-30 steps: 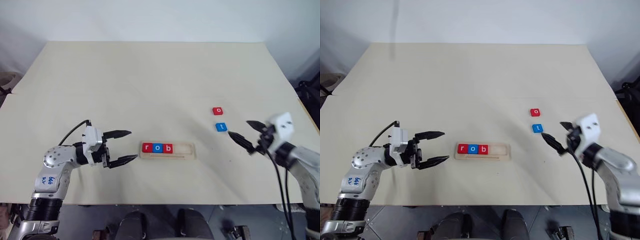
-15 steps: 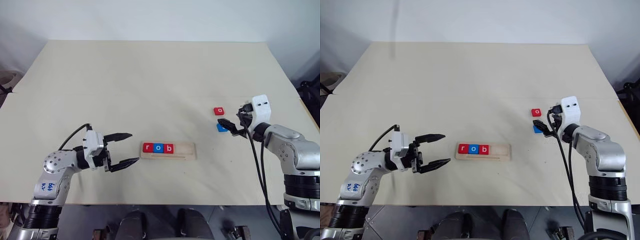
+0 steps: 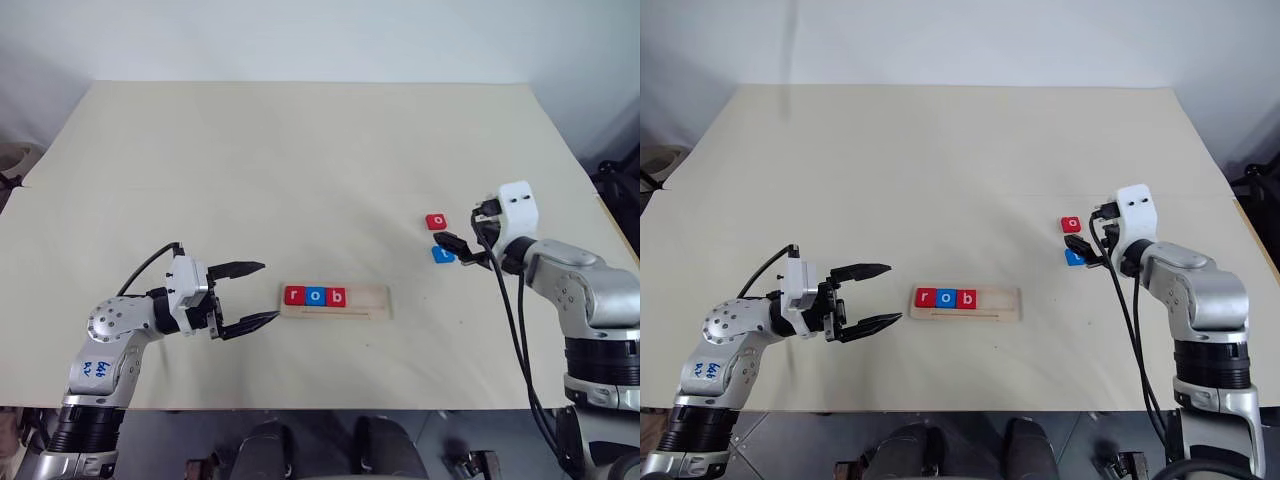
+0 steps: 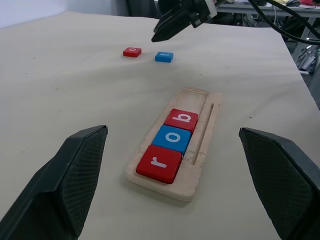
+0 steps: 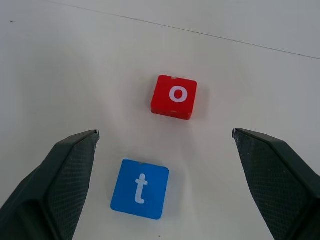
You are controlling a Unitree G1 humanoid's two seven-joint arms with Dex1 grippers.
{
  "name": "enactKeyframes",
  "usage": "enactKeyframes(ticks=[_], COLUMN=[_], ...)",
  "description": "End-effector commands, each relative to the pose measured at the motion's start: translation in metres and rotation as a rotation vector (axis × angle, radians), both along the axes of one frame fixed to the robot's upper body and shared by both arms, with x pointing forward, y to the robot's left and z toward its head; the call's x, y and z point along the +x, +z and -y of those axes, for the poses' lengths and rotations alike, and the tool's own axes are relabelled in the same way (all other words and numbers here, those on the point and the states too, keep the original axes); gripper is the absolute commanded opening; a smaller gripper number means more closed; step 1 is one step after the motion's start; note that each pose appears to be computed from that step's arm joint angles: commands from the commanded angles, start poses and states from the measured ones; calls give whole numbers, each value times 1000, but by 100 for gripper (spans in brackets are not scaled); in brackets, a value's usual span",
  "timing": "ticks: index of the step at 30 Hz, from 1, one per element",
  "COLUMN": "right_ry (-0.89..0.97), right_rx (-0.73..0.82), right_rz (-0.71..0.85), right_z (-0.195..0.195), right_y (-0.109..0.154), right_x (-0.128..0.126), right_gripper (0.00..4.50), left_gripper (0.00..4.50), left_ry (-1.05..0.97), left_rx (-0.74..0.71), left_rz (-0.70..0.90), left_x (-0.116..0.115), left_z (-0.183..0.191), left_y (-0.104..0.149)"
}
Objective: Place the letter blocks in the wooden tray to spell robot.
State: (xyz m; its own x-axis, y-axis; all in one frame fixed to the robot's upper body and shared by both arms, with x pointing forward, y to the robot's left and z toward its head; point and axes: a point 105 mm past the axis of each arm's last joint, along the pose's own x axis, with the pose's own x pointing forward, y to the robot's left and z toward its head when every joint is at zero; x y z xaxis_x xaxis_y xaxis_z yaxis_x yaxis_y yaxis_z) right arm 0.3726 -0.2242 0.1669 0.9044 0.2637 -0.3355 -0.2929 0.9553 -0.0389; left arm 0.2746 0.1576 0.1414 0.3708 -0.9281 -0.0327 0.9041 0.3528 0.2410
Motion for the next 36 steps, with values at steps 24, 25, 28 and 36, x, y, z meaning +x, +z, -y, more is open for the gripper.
enactKeyframes(ticks=[24,25,28,36], right_ry=[-112,-113,-100,-72], right_rx=[-12,-11,-10,4], right_rz=[-2,3,28,-23], right_z=[-21,-19,-14,-18], right_y=[-13,-9,10,18], right_x=[49,46,32,-37], right_gripper=[152,152,152,152], left_gripper=[450,450,450,450], left_ry=[-29,-34,-49,-89], left_rx=[-23,-23,-23,-23], left_rz=[33,32,25,5], left_x=[-5,-4,-3,2], left_z=[10,10,12,15], left_y=[6,6,6,2])
